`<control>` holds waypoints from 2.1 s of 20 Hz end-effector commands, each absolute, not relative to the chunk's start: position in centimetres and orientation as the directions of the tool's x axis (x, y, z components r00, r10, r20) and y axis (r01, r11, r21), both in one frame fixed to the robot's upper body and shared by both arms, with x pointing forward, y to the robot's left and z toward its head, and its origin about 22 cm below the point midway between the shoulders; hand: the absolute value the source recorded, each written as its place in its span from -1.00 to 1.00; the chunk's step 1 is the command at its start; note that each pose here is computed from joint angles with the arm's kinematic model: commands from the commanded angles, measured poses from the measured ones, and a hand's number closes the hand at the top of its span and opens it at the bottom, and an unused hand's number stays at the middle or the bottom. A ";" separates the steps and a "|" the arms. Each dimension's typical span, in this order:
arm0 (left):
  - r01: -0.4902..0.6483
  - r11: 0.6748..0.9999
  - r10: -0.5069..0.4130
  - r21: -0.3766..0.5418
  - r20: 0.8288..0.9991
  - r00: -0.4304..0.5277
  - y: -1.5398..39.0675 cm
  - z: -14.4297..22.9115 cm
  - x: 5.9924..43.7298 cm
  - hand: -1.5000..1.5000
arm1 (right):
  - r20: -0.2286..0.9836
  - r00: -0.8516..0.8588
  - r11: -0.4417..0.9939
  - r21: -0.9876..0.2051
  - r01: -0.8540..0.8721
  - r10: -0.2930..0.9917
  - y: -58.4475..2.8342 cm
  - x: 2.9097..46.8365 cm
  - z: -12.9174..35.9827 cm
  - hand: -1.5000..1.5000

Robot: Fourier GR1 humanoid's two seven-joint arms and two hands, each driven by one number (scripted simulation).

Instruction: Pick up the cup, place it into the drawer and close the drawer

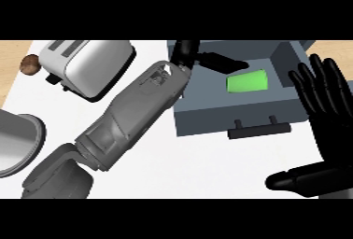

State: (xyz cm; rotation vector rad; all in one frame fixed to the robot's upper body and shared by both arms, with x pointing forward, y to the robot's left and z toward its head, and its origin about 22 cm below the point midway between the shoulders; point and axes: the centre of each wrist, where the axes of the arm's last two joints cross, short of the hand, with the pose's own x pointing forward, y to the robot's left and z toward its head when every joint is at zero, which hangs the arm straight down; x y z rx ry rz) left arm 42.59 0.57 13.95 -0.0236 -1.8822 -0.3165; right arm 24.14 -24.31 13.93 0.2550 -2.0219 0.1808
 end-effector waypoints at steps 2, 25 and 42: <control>0.220 0.971 -0.009 0.097 0.929 -0.370 0.3 14.4 42.3 -1.00 | 0.891 -0.424 0.954 0.033 -0.297 -0.163 -23.9 24.6 13.3 -1.00; 0.137 0.968 0.244 -0.209 0.909 -0.338 10.8 12.0 38.7 -1.00 | 0.889 -0.399 0.870 -0.368 -0.328 0.225 -28.2 21.7 14.1 1.00; 0.095 0.968 0.252 -0.234 0.917 -0.309 26.7 8.6 31.7 -1.00 | 0.597 -0.466 0.545 -0.797 -0.259 0.653 -23.4 24.7 9.2 1.00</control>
